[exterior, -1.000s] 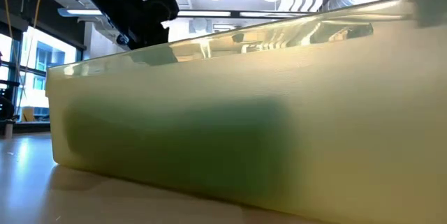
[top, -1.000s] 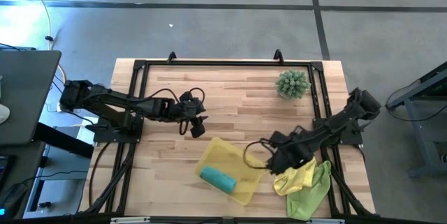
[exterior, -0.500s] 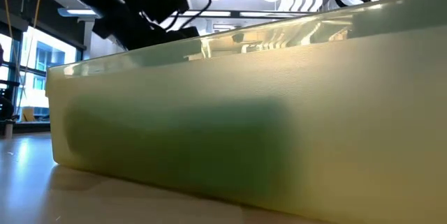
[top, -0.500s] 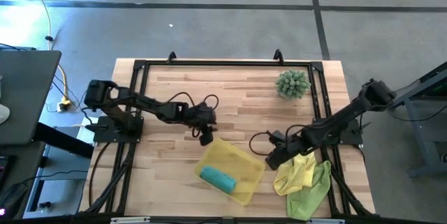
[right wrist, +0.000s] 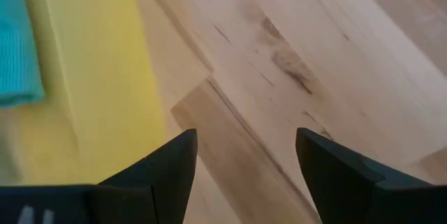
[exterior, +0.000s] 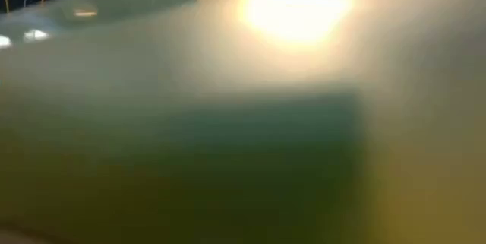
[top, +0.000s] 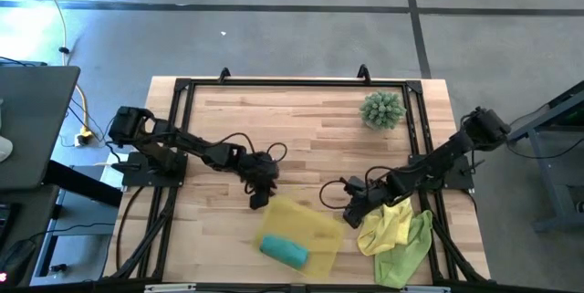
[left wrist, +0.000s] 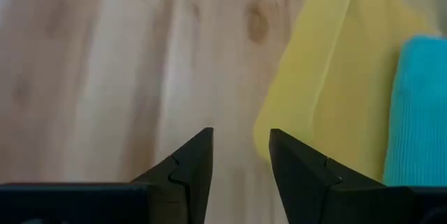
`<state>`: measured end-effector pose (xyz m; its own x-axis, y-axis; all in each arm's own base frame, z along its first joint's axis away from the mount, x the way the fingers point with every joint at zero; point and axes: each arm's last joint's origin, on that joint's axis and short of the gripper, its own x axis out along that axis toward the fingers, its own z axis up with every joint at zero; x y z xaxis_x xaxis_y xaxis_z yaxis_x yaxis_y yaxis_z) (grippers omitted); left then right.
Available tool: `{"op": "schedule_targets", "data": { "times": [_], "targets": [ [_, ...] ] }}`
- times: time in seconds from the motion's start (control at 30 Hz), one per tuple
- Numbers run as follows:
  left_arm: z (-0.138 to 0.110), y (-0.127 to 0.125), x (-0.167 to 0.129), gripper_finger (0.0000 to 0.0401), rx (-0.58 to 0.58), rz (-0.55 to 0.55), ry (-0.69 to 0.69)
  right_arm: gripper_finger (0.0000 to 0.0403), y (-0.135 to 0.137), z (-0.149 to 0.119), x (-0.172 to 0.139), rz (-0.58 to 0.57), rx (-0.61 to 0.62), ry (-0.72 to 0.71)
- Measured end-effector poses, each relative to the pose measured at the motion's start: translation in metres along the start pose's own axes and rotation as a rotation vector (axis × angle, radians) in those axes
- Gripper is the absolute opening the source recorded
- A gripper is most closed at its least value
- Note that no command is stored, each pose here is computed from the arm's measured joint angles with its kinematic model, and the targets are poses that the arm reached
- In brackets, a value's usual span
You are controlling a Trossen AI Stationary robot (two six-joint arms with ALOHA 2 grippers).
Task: Roll microfiber towels into tight, uniform cylinder then place into a basket
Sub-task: Adjust the yellow bin, then fold the yellow towel
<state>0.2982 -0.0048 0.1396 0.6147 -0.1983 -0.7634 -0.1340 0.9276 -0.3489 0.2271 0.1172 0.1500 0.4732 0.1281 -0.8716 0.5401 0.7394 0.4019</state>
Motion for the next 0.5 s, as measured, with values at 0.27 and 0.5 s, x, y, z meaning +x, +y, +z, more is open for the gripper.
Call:
{"op": "schedule_targets", "data": {
  "times": [0.27,0.5],
  "targets": [
    [-0.004,-0.013,0.002,0.0131,0.028,0.027,-0.006,0.0236,-0.018,0.013,-0.02,-0.175,0.017,0.187],
    [0.018,-0.011,-0.007,0.0131,0.035,0.157,-0.133,0.0236,-0.029,0.02,-0.053,-0.492,0.147,0.338]
  ]
}}
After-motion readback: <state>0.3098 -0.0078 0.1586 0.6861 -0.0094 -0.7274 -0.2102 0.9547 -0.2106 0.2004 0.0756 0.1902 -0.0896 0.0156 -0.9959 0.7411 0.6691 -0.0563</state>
